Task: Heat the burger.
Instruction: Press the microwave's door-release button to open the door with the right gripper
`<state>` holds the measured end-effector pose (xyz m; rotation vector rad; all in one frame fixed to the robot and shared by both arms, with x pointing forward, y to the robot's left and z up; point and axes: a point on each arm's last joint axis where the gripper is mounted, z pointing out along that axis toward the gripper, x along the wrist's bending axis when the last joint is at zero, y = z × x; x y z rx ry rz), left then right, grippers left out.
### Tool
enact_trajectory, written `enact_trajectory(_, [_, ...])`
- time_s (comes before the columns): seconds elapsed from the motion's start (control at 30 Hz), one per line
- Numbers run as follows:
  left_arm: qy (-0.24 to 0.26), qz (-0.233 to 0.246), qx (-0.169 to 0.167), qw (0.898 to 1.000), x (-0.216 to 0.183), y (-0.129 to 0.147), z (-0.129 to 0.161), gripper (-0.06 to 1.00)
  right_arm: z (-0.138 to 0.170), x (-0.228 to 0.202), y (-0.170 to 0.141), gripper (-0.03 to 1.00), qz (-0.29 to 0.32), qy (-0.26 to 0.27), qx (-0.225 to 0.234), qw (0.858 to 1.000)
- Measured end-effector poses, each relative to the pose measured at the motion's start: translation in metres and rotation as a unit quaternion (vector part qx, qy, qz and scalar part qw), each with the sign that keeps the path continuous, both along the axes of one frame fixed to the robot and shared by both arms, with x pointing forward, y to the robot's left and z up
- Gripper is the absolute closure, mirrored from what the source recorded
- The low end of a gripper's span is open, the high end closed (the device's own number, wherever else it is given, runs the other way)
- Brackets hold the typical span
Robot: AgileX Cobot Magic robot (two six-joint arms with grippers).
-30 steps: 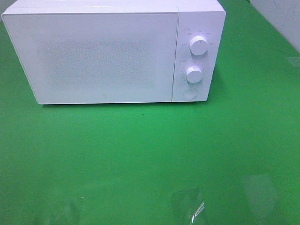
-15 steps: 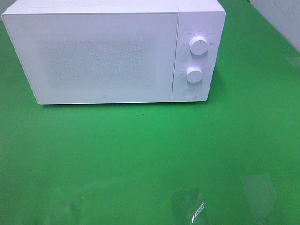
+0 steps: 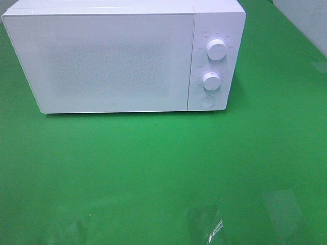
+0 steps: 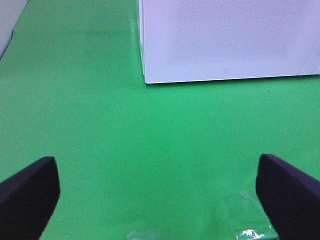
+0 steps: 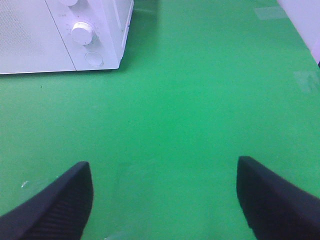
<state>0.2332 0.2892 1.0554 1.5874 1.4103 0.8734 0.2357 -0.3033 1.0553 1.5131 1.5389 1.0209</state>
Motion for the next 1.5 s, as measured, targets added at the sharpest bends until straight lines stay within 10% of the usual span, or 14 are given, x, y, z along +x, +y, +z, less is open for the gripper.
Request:
enact_trajectory(0.93, [0.0,0.0,0.0,1.0,0.0,0.0,0.0,-0.04,0.014,0.008,0.001,0.21,0.001,-0.018,0.001,1.0])
enact_trajectory(1.5, [0.0,0.0,0.0,1.0,0.0,0.0,0.0,-0.04,0.036,0.093,0.011,0.21,0.013,-0.053,0.0,0.998])
